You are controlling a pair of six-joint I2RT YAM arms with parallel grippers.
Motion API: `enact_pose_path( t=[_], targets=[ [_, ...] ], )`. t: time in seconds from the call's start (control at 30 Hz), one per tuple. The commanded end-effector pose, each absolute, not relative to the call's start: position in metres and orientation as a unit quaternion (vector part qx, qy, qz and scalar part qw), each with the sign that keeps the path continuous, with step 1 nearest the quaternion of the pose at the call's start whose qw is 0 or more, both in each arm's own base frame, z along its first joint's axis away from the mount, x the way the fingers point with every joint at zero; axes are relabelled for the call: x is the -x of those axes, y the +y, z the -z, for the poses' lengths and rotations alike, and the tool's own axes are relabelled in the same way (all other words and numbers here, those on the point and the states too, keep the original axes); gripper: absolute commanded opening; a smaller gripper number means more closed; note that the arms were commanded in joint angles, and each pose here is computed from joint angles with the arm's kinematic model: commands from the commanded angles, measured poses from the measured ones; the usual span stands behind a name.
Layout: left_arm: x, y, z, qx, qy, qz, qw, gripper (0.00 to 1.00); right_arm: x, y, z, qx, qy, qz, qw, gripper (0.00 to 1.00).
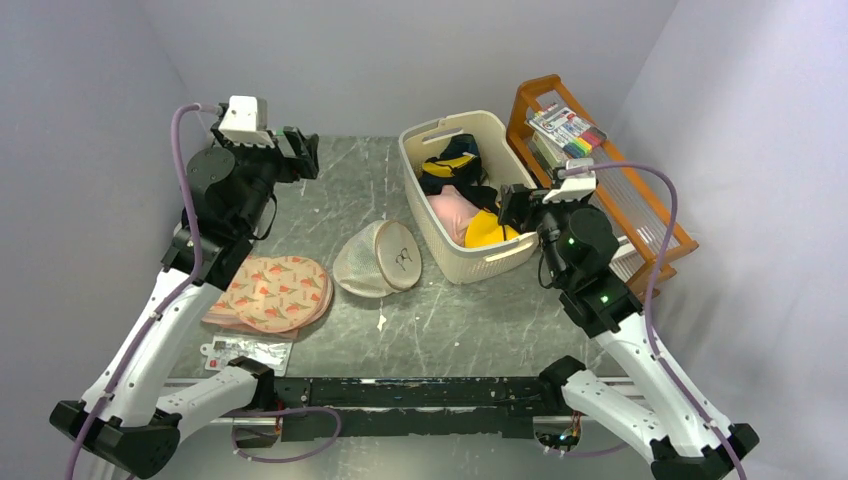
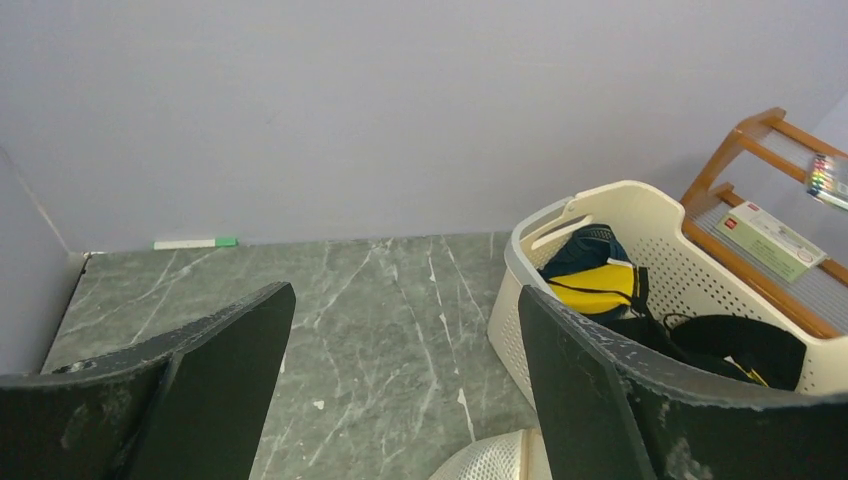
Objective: Unzip the laundry bag and remove the bra
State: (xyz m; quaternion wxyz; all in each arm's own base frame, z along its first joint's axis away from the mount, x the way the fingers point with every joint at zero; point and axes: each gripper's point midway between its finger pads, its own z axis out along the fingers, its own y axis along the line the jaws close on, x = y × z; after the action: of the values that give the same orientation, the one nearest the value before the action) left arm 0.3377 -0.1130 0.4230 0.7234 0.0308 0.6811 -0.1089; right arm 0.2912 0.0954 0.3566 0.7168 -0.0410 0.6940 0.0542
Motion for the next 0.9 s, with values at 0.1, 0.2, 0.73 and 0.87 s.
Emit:
enact_pose_path(
  t=[0.1,0.2,0.73,0.87],
  targets=[
    [-0.345,-0.101,-0.431,-0.009,0.665,0.154,0.731,0.94,-0.316,0.097,-0.351,0.011,0.696,-0.071,0.714,1.00],
    [-0.349,-0.096,-0.426,-0.004,0.669,0.165,0.725,0.94,-0.325,0.104,-0.347,0.012,0.697,-0.093,0.711,1.00],
    [-0.365,-0.132,-0.303,0.002,0.778,0.264,0.570,0.94,-0.340,0.126,-0.295,0.017,0.745,-0.172,0.644,1.00],
    [-0.354,-0.146,-0.244,0.008,0.823,0.291,0.489,0.94,-0.342,0.124,-0.288,-0.028,0.746,-0.193,0.637,1.00]
  ],
)
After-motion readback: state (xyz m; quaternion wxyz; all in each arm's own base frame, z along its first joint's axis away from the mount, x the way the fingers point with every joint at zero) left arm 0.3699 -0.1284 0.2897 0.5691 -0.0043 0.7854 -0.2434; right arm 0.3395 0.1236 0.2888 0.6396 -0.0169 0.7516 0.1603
